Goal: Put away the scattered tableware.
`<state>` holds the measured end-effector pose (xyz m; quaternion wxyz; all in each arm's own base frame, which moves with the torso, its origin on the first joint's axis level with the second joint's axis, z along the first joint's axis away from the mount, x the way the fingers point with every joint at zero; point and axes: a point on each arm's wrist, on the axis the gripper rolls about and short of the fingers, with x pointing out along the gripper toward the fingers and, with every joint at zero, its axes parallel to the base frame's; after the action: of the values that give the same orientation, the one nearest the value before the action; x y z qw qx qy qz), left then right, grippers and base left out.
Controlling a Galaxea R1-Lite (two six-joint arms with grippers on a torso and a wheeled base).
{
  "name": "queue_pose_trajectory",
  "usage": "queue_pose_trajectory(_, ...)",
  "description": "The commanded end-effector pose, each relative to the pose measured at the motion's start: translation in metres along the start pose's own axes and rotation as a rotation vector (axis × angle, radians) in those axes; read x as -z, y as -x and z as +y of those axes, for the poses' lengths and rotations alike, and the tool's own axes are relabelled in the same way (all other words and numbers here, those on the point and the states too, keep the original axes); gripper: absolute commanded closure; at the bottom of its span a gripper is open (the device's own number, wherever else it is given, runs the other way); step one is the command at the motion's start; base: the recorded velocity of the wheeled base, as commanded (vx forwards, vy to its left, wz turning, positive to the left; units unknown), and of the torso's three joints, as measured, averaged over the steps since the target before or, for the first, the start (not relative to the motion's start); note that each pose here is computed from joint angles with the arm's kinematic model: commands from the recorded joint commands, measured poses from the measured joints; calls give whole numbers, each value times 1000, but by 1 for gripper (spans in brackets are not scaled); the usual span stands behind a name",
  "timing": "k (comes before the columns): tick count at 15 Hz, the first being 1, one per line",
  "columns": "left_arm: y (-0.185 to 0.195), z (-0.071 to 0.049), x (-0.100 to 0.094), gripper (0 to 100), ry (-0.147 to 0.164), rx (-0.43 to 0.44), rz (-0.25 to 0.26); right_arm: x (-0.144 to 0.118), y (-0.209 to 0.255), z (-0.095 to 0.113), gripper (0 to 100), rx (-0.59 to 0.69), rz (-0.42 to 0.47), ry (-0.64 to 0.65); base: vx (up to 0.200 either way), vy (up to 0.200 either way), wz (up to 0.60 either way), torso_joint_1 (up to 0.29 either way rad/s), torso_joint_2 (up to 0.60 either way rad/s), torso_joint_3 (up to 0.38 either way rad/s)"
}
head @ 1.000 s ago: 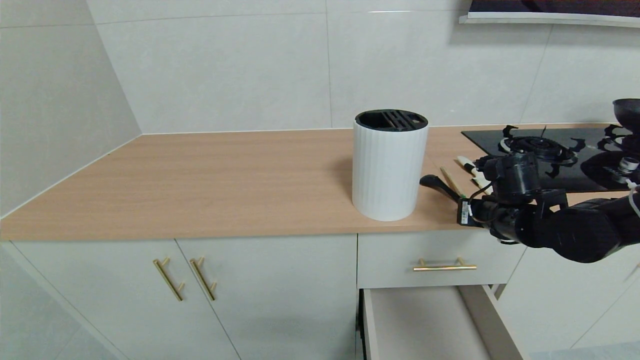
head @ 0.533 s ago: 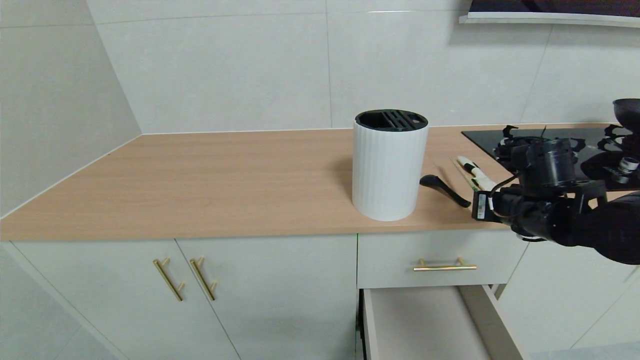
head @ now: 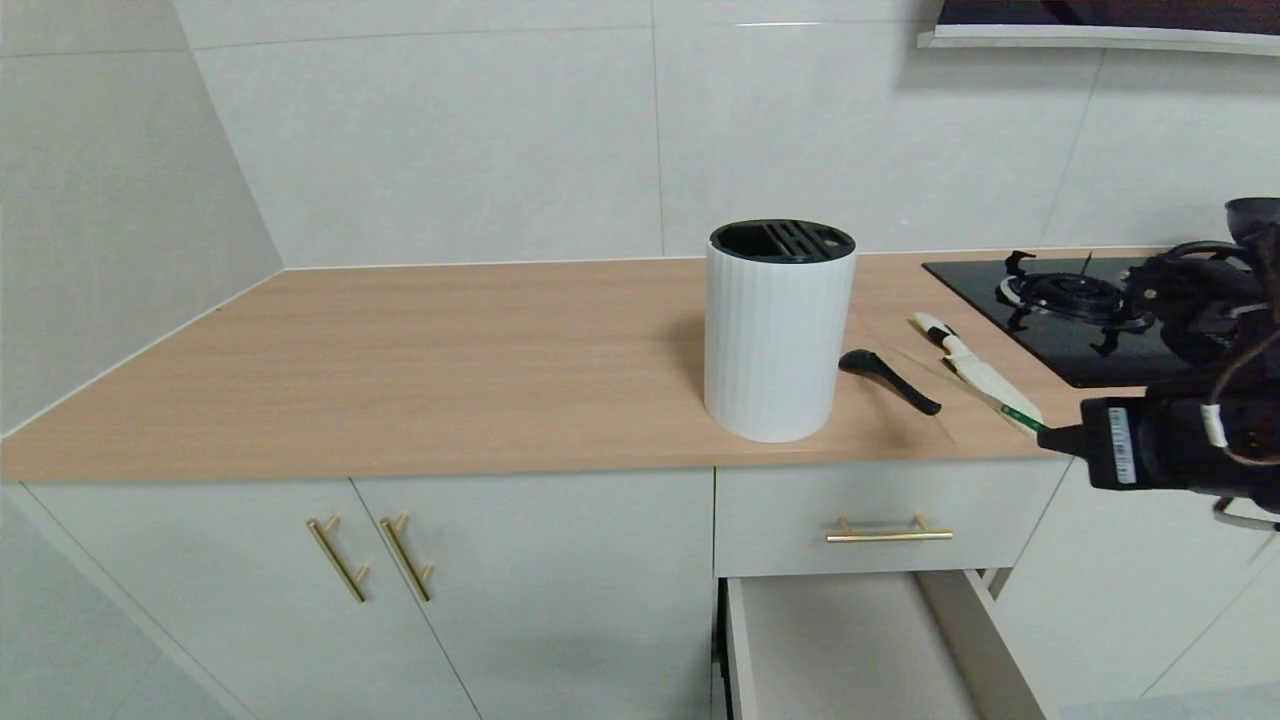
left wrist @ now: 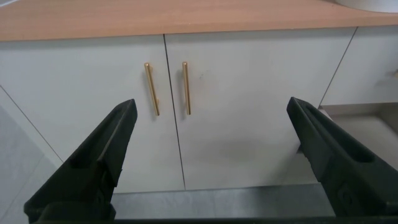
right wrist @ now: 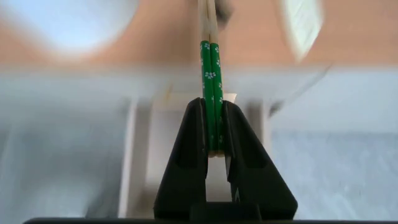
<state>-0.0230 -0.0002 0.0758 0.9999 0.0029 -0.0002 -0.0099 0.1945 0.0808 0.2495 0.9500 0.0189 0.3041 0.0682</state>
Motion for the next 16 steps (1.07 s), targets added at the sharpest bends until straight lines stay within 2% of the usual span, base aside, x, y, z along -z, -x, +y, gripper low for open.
queue_pose_trajectory(1,0,0,0,0,0,0,0,-5,51,-4,100,-90,-70,0,0,0,0,0,0,0)
queue_pose_trajectory(6,0,0,0,0,1,0,0,11,65,-3,100,-176,73,100,0,0,0,0,0,0)
queue_pose_trajectory(7,0,0,0,0,0,0,0,15,65,-3,100,-236,105,128,0,0,0,0,0,0)
queue_pose_trajectory(9,0,0,0,0,0,0,0,17,65,-2,100,-275,124,132,0,0,0,0,0,0)
queue_pose_trajectory(11,0,0,0,0,0,0,0,26,61,3,100,-308,160,191,0,0,0,0,0,0)
queue_pose_trajectory(16,0,0,0,0,0,0,0,34,48,9,100,-320,217,240,0,0,0,0,0,0)
